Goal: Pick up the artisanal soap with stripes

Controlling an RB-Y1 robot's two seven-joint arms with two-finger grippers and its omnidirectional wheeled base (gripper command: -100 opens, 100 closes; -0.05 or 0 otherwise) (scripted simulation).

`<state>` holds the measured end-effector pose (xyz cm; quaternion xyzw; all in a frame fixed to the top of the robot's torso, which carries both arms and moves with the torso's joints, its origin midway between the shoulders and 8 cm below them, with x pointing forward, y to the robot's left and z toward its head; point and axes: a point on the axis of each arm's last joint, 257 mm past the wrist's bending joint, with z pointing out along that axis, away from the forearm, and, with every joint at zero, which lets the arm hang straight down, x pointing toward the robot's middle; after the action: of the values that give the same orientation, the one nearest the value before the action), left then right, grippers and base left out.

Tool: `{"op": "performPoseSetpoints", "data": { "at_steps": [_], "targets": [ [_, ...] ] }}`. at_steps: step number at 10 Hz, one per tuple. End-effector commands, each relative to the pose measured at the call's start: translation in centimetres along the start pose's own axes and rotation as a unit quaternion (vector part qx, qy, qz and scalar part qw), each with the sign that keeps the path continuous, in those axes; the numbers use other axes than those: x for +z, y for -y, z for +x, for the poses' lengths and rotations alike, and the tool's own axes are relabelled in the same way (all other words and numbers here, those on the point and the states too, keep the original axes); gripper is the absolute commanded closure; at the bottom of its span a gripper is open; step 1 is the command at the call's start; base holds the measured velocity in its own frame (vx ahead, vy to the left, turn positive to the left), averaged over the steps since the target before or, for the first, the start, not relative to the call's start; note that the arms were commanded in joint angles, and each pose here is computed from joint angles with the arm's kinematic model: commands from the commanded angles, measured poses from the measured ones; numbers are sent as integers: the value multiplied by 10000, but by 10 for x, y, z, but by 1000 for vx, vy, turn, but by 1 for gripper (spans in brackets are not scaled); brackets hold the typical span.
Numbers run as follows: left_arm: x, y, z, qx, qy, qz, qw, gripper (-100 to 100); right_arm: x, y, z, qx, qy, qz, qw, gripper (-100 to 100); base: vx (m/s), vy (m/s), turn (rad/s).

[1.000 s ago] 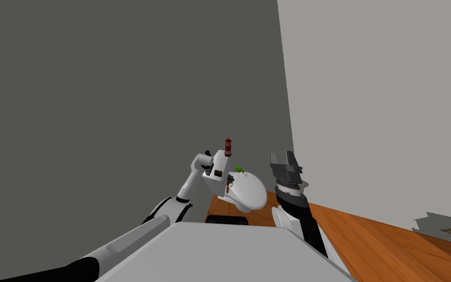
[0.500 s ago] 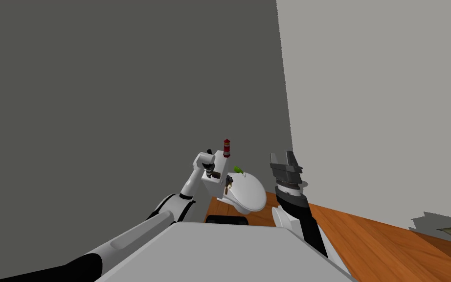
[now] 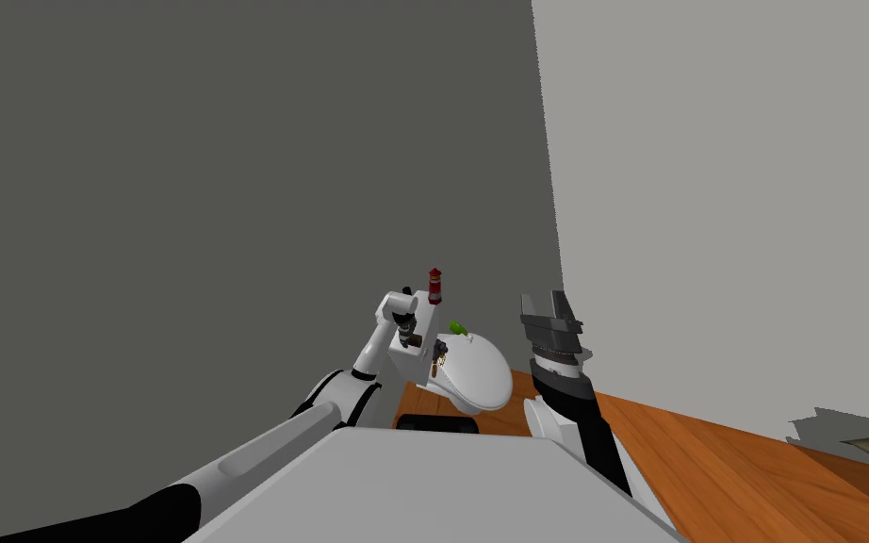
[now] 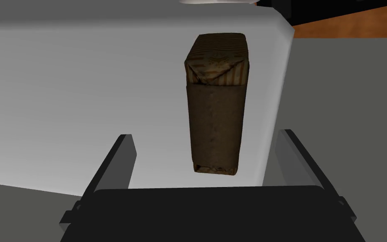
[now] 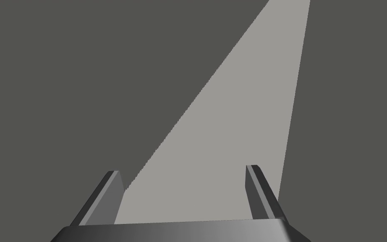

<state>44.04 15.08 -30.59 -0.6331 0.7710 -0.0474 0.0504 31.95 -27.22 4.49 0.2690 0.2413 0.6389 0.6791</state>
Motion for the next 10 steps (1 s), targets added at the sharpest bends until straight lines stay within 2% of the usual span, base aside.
{"op": "performPoseSetpoints", "data": {
  "at_steps": [1,3,4,5,6,9,10],
  "targets": [
    [-3,-9,9,24,-78,-221,9997,-100,0,0,0,0,0,0,10000,0,27,-19,-13],
    [-6,-20,20,63,-161,-462,9988,-100,0,0,0,0,0,0,10000,0,27,-19,-11],
    [-6,-17,17,51,-139,-379,9992,-100,0,0,0,0,0,0,10000,0,12,-6,-1],
    [-6,-18,17,53,-142,-405,9991,0,0,0,0,0,0,0,10000,0,0,0,0],
    [4,-18,16,43,-143,-400,9991,-100,0,0,0,0,0,0,10000,0,-1,-1,-16],
    [19,-19,15,29,-141,-398,9991,-100,0,0,0,0,0,0,10000,0,-5,0,-13],
    [15,-19,16,31,-141,-408,9991,-100,0,0,0,0,0,0,10000,0,0,0,0]
  ]
}}
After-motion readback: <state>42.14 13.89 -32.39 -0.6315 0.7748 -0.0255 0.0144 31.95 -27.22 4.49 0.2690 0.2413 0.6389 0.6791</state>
